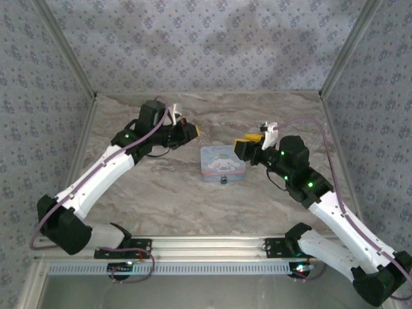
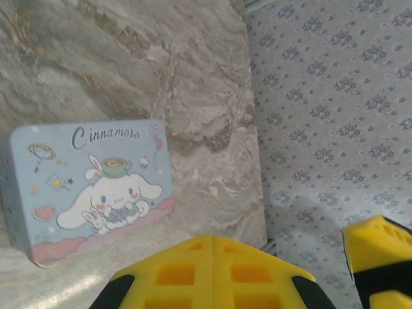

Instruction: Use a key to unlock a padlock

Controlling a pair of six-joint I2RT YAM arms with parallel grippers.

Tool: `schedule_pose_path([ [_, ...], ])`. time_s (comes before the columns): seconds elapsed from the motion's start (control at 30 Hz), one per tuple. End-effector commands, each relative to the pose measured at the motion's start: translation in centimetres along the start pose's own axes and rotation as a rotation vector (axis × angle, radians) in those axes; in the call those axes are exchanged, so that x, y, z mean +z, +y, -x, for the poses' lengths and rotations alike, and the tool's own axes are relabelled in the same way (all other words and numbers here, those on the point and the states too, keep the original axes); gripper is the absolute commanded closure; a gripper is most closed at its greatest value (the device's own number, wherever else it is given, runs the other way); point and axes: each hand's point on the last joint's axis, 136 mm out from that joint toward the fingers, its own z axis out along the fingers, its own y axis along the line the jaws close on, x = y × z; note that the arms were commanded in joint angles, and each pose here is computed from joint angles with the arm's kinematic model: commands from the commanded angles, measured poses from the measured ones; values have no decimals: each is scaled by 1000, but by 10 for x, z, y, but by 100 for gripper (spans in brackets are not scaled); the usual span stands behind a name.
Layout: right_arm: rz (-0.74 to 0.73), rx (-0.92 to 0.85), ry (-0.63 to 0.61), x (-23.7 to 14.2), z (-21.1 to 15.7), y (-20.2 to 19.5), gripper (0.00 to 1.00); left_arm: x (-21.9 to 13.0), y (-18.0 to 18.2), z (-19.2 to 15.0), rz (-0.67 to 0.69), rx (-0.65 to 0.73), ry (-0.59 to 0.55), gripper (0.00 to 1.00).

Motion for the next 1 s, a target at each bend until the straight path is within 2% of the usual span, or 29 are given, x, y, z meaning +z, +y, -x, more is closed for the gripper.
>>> schedule_pose_path([
  [0.0,233,270,9,5,7,28,42,-16,-25,17,-86,163,-130,100],
  [0.13,382,408,-31,10,18,37,37,-23,-36,18,-127,196,-174,100],
  [0.23,434,483,-33,13,21,40,36,-28,-52,16,-187,227,-202,100],
  [0.4,512,600,-29,20,23,45,44,-36,-79,14,-271,255,-241,100],
  [0.5,533,583,-25,19,23,53,48,-39,-90,11,-311,253,-257,100],
  [0.73,584,515,-38,16,28,76,48,-42,-113,-1,-408,252,-251,100],
  [0.97,610,477,-50,18,29,89,53,-40,-119,-10,-425,246,-239,100],
])
